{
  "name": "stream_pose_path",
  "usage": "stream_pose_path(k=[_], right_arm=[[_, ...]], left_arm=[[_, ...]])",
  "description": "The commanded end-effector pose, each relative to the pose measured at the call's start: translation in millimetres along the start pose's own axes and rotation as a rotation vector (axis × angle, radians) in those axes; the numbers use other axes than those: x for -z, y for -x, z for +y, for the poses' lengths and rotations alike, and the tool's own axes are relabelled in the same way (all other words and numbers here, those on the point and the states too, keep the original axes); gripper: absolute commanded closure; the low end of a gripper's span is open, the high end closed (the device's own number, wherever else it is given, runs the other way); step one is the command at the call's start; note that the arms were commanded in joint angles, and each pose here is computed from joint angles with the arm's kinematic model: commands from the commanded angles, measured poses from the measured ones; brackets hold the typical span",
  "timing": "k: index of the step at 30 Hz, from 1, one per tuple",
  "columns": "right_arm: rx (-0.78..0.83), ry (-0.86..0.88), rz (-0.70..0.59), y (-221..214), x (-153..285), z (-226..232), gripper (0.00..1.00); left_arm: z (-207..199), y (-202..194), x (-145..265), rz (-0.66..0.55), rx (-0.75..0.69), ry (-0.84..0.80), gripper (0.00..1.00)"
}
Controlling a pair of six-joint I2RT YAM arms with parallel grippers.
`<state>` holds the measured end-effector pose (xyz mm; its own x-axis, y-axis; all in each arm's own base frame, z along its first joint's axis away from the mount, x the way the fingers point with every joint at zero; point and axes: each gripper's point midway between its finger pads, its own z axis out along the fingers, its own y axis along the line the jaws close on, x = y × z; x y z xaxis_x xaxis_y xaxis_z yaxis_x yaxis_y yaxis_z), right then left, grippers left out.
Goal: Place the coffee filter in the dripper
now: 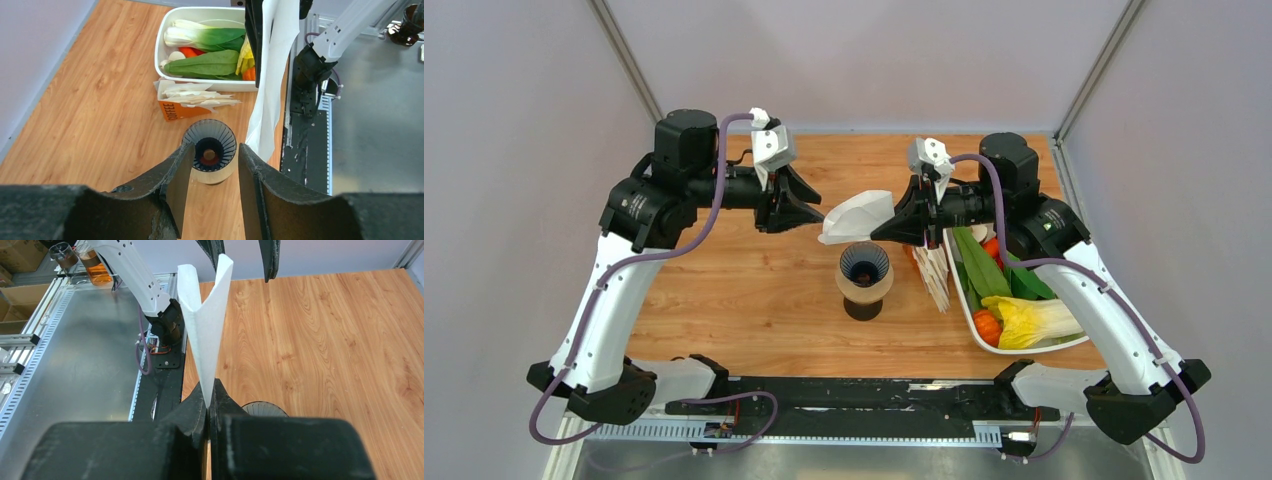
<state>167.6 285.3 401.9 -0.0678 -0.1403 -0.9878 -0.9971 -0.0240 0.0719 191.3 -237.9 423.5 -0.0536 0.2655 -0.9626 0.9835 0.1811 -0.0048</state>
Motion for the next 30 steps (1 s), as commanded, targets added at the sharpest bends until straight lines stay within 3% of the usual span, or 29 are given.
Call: stream_pose_path(k=[1, 13, 30], right_arm=[[0.046, 0.027, -0.023, 11.4, 2.6, 7.8, 0.98], [0.047, 0.018, -0.004, 4.0, 3.1, 6.4, 1.00], [0.057, 0.057, -0.001, 6.3, -5.5, 8.8, 0.99]], left_arm=[[-2.4, 7.8, -0.8, -0.032, -0.026, -0.020, 0.53], [-19.1, 17.0, 17.6, -0.042, -0.049, -0.048, 0.50], [-22.7, 24.9, 0.8, -0.075, -0.013, -0.123, 0.51]])
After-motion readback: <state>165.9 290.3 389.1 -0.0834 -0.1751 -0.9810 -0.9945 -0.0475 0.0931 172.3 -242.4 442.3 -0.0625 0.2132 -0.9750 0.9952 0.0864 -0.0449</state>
